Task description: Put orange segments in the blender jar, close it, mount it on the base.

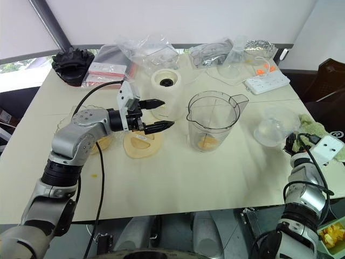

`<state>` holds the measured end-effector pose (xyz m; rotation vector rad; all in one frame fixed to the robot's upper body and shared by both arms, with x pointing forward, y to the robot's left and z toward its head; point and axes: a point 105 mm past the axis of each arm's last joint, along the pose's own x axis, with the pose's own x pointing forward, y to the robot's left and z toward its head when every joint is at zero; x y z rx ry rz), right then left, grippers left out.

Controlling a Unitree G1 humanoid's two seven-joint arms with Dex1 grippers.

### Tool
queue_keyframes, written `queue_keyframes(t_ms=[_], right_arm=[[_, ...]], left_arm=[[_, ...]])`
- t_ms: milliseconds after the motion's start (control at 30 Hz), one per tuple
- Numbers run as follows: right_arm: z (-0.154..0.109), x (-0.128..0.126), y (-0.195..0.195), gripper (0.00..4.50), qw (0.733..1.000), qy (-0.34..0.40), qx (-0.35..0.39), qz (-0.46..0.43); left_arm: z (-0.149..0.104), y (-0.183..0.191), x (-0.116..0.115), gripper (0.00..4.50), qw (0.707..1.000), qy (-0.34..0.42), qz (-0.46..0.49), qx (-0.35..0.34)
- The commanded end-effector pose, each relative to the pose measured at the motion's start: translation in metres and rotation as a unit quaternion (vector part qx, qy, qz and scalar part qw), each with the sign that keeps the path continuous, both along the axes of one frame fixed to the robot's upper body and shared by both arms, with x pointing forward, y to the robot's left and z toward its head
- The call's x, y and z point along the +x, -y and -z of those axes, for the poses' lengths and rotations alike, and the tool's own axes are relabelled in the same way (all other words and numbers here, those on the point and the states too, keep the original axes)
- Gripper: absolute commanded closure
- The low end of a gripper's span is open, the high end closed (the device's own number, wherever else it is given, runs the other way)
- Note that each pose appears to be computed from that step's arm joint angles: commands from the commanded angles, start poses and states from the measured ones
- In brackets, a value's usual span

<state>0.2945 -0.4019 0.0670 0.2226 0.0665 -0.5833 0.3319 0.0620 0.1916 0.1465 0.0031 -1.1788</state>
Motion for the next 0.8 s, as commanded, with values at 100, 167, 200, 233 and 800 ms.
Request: queue_keyframes(t_ms=[100, 167, 200, 233, 800], right_arm=[[-0.024, -0.019, -0.003, 0.03, 0.999, 0.017, -0.042, -0.010], [-0.026, -0.026, -0.008, 0.03, 0.999, 0.012, -0.048, -0.024], [-0.028, -0.029, -0.013, 0.03, 0.997, 0.004, -0.061, -0.041], [-0.032, -0.034, -0.019, 0.03, 0.995, -0.004, -0.076, -0.061], [-0.126, -0.110, -0.118, 0.03, 0.866, -0.120, -0.236, -0.424]], left_arm=[[-0.009, 0.003, -0.002, 0.00, 1.000, 0.022, 0.008, -0.004], [-0.009, 0.003, -0.001, 0.00, 1.000, 0.020, 0.009, -0.004], [-0.007, 0.002, -0.001, 0.00, 1.000, 0.020, 0.010, 0.000], [-0.006, 0.001, 0.001, 0.00, 1.000, 0.023, 0.011, 0.009], [0.029, -0.043, 0.037, 0.00, 0.951, 0.024, 0.149, 0.271]])
